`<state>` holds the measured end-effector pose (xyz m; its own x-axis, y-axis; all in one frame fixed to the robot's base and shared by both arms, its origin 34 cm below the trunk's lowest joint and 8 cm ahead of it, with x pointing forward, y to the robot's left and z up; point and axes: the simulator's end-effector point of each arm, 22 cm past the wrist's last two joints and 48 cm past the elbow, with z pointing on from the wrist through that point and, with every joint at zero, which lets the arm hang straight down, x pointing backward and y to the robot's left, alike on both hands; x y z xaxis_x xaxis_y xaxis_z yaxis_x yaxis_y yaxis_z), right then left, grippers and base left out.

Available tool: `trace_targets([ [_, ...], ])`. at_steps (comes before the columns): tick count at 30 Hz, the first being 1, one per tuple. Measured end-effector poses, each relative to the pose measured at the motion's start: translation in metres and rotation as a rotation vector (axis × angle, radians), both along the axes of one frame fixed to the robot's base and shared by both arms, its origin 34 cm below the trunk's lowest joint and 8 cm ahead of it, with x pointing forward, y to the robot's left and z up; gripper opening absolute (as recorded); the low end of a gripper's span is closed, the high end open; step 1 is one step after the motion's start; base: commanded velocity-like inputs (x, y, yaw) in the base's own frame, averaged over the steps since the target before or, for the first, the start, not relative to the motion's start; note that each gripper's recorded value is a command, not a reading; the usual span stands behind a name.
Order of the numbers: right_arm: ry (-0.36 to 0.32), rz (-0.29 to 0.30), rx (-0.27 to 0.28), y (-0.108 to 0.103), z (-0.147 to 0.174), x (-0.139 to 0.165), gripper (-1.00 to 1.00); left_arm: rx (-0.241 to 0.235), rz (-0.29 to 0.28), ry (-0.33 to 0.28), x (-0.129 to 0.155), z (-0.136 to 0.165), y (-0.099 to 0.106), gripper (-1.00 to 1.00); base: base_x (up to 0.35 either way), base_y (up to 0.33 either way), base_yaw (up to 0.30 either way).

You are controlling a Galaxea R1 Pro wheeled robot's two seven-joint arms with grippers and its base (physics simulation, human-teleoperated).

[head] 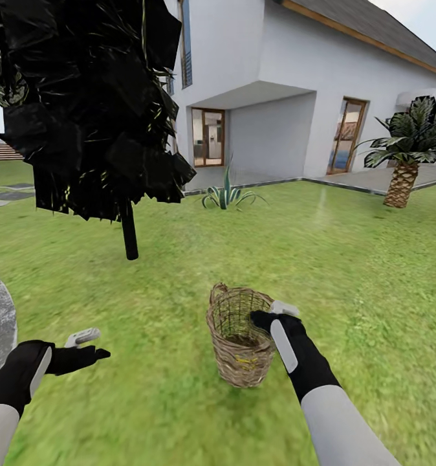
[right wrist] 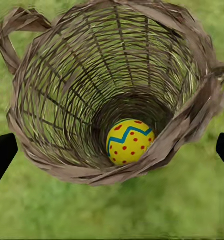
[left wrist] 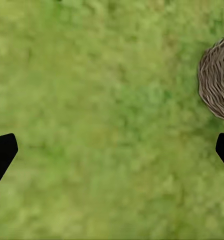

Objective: Take the three Easter eggs out of the wicker basket on the lawn in the garden, then place them on the lawn next to a single tree (choose any tree) so that all three eggs are next to the same tree and none are left in the basket.

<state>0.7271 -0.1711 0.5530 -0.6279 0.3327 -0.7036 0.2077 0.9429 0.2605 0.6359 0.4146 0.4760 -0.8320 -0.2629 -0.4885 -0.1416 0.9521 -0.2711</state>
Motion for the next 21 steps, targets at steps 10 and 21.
trace_targets([
  [10,0.045,-0.018,-0.056,-0.0098,0.0032,-0.0096,1.0,0.001,0.0,-0.005,0.001,0.0007,0.0004,1.0,0.016,0.044,0.0],
  [21,0.044,-0.008,-0.046,-0.007,0.0029,-0.0096,1.0,-0.002,0.002,-0.007,0.001,0.0012,0.0006,1.0,0.129,0.235,0.0],
])
